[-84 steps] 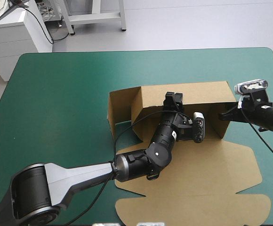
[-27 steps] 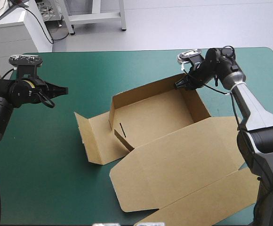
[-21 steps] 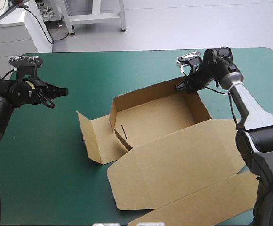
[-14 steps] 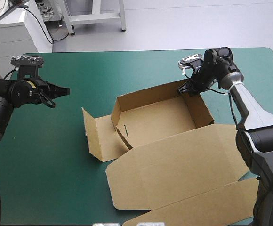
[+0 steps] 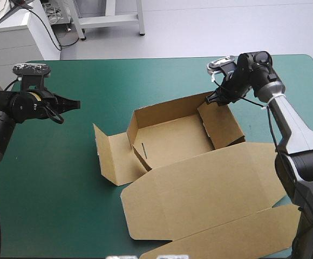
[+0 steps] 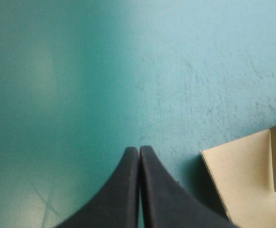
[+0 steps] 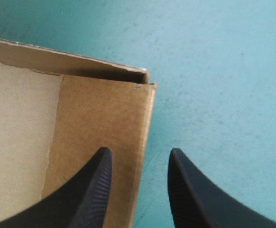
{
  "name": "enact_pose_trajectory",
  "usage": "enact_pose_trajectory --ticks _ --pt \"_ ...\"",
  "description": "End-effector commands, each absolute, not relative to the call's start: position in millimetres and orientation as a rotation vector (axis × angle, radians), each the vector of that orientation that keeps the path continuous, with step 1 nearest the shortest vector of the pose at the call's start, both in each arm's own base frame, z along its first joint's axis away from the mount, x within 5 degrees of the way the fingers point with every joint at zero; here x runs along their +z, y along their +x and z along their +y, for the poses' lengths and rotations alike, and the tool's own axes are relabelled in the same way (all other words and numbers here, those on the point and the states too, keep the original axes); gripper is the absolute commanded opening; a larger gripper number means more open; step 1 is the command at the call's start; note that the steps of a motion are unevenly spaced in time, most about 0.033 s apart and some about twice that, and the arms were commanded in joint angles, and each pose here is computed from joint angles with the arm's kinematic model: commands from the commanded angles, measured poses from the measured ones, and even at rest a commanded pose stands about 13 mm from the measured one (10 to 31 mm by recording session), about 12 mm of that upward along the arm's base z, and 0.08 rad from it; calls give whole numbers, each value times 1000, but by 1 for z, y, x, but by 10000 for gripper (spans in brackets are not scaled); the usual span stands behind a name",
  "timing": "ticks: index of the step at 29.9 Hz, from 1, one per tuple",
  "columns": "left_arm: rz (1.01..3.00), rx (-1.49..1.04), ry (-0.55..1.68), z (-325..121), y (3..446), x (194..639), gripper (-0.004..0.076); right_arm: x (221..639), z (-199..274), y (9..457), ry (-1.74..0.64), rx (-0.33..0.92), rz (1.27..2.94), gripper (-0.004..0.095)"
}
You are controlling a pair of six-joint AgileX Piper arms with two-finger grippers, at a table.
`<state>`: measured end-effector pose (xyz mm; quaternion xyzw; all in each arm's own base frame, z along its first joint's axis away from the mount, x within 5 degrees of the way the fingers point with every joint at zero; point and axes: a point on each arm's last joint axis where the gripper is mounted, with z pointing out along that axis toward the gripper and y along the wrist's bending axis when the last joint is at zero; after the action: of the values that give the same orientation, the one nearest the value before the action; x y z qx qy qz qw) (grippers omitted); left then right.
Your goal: Fold the box
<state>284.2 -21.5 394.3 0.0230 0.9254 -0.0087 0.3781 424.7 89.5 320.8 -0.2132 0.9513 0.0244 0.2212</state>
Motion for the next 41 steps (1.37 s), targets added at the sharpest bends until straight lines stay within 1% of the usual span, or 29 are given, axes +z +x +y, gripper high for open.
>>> enact_pose_trajectory --ticks 1,5,7,14,18,20,22,26,29,36,40,41 --pt "2242 -29 53 -20 278 418 -8 376 81 405 -523 20 2479 401" --pt "2242 -28 56 -20 278 418 -8 387 79 395 -491 27 2485 483" --pt "2242 -31 55 -20 278 418 -8 394 77 388 -491 22 2483 507" --pt "2246 -33 54 -21 278 418 -8 426 71 356 -474 17 2391 515" --pt "2250 -33 54 -21 277 417 -8 437 63 334 -470 -30 2360 530" --pt "2253 -30 55 -20 277 417 -8 435 61 327 -473 -47 2369 560" --pt "2257 -28 56 -20 277 417 -8 431 59 320 -447 -36 2393 588" --pt "2257 -18 75 -20 277 417 -8 418 58 313 -484 -52 2433 591" --pt "2258 -19 78 -20 277 417 -8 409 59 314 -488 -36 2455 590" --pt "2249 -33 113 -22 277 417 -8 400 68 326 -465 73 2434 590" --pt "2257 -105 155 -28 276 417 -8 381 77 339 -441 181 2505 590" --pt "2255 -122 164 -30 276 417 -8 374 78 343 -441 190 2525 590"
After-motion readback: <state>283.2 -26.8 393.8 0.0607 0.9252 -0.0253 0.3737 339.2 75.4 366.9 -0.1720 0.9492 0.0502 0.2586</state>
